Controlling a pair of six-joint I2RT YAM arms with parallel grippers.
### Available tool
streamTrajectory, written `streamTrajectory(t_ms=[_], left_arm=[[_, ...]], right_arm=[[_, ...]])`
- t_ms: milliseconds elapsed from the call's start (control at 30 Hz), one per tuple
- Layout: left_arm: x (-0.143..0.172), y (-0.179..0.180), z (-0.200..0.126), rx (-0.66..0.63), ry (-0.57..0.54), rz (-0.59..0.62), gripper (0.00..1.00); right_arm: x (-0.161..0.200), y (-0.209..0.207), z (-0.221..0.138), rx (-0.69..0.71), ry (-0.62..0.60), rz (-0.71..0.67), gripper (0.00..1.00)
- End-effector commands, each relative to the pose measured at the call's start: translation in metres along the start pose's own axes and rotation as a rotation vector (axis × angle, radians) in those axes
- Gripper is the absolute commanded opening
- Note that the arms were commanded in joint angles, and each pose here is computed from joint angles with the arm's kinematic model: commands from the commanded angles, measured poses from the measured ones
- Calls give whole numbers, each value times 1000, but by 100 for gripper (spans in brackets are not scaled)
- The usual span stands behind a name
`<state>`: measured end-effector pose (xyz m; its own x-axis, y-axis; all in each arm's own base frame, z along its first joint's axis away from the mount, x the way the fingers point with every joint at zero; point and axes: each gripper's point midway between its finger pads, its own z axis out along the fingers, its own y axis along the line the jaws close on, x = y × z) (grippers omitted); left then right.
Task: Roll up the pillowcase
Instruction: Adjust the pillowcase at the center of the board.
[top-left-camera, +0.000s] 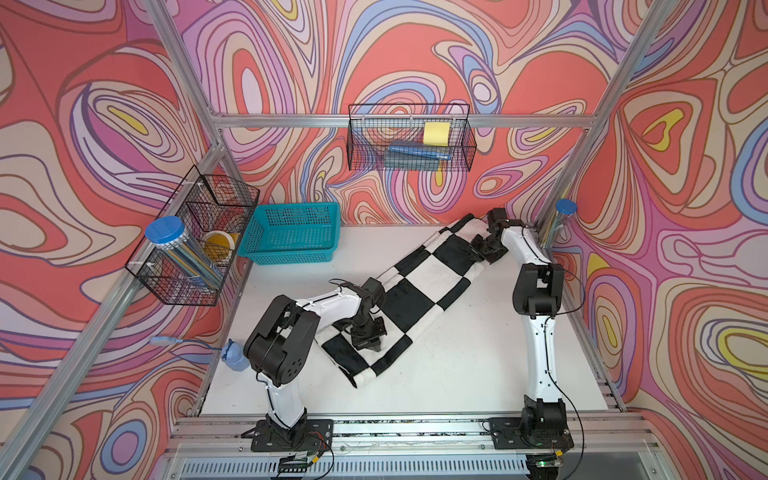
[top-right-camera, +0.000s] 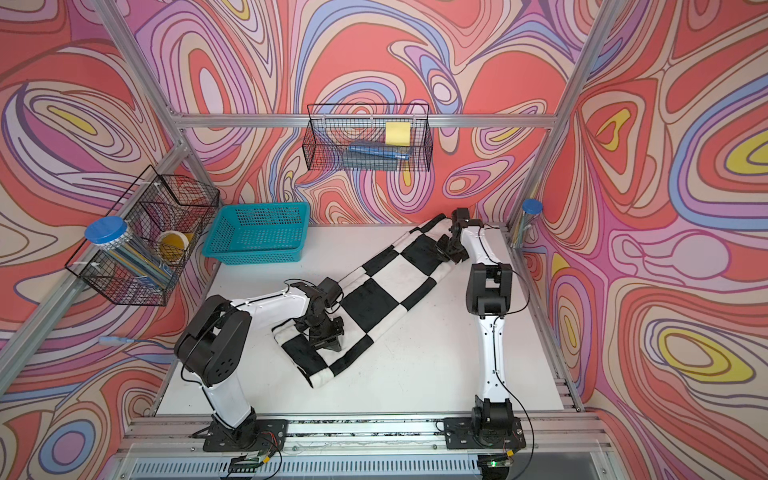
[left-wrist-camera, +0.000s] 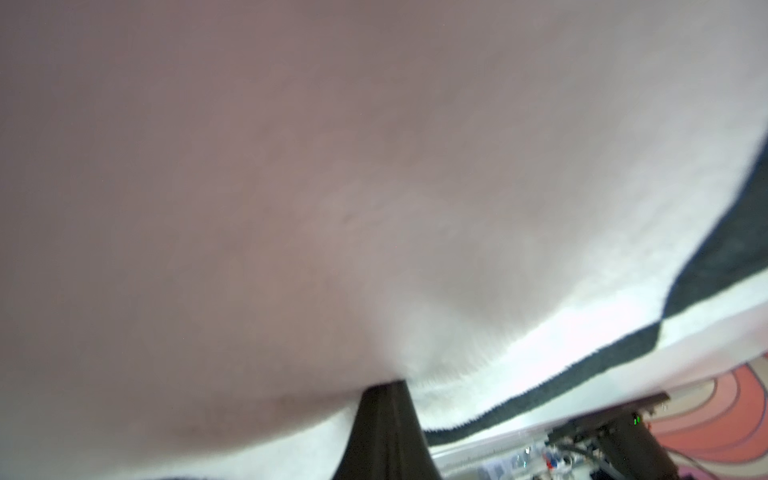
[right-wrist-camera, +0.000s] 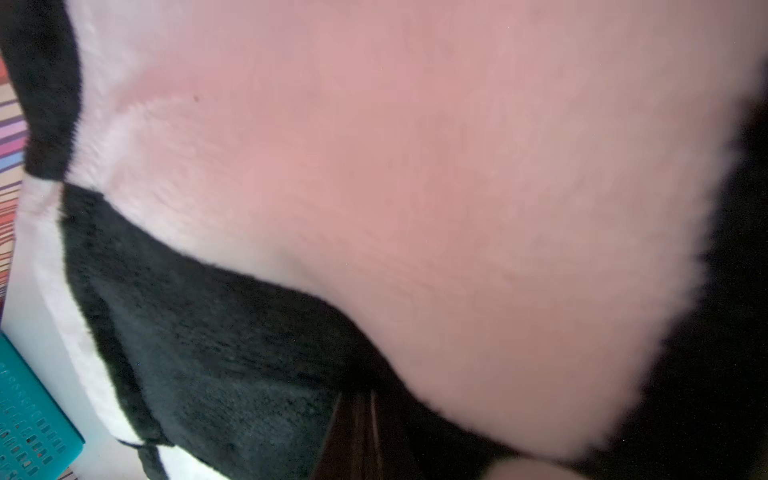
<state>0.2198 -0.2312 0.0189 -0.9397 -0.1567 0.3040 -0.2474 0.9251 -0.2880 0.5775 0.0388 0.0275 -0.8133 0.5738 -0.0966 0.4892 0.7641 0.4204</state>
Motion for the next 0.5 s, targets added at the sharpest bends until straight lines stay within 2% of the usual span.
streamTrajectory(t_ms=[0,100,167,233,333,467], left_arm=[[33,-51,10,113,178,117,0],[45,-96,-2,161,180,244,0],[45,-112,-18,175,142,290,2],[40,-115,-36,150,84,342,19],[19,-92,-64,-19,-45,389,33],[-28,-38,-103,-228,-240,323,36]], right_arm=[[26,0,30,18,88,-7,8],[28,3,31,7,90,-15,10],[24,2,26,14,65,-38,11],[16,3,18,0,47,-51,14],[4,8,-2,-23,6,-56,18],[11,10,-34,-8,-22,-89,20]])
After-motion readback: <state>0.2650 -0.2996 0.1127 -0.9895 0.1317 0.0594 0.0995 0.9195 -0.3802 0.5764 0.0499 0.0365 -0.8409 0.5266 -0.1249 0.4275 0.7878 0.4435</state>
